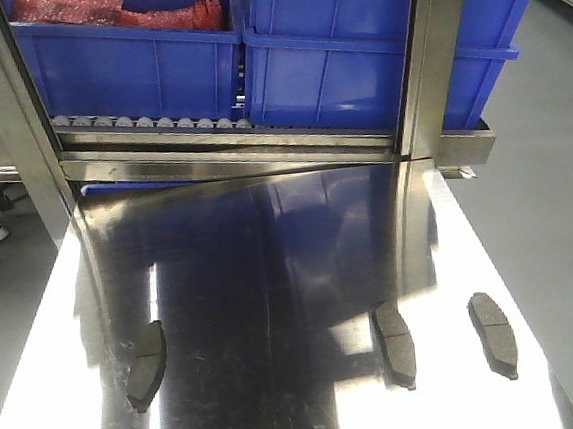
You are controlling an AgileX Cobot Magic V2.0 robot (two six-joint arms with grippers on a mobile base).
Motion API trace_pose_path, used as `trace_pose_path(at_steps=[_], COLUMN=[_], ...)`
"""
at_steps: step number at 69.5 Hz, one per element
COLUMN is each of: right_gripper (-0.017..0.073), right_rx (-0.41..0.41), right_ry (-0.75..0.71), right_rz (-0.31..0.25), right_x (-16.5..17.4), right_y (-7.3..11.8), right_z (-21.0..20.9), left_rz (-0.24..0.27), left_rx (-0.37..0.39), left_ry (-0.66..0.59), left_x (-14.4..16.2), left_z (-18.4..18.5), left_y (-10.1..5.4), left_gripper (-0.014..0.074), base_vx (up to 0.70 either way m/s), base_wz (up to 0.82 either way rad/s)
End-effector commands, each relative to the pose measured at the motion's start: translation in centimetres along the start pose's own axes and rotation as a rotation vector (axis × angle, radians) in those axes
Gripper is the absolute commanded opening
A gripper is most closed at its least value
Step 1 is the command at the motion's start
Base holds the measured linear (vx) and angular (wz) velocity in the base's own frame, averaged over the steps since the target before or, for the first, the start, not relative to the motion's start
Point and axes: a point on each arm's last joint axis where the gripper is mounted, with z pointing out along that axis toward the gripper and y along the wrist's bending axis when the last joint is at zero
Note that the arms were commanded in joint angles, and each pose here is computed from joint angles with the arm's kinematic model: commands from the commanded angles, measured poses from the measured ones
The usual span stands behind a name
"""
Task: Move and align brake pads A on conveyor
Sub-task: 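Lift the brake pad with the left gripper and hold it, then lower the right gripper onto the outermost brake pad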
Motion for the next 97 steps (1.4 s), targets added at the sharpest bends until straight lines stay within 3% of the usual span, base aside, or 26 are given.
trace_pose_path(at_steps=[1, 43, 60, 82, 97], right_gripper=[-0.0006, -0.0004, -0.0002, -0.0001, 0.0053], right_rx=[0.004, 0.004, 0.002, 0.005, 0.009], right_ry=[-0.077, -0.071, 0.077, 0.443, 0.476], right_rz=[-0.004, -0.004, 0.001, 0.001, -0.007], right_x=[-0.5, -0.6, -3.4, -8.1, -8.4], right_y=[0.0, 0.0, 0.1, 0.3, 0.3], right_z=[-0.1, -0.1, 0.2, 4.3, 5.8], left_rz=[-0.002, -0.002, -0.002, -0.002, -0.002], left_rx=[0.011, 0.011, 0.011, 0.011, 0.011], left_ry=[-0.118, -0.118, -0.118, -0.118, -0.118], left_x=[-1.7, -1.7, -1.7, -1.7, -1.7], left_z=[-0.4, -0.4, -0.4, -0.4, -0.4], left_y=[-0.1, -0.1, -0.1, -0.1, -0.1], left_gripper=[0.0146, 0.0146, 0.0146, 0.0146, 0.0146], base_vx=[0.00, 0.00, 0.00, 0.00, 0.00], base_wz=[0.00, 0.00, 0.00, 0.00, 0.00])
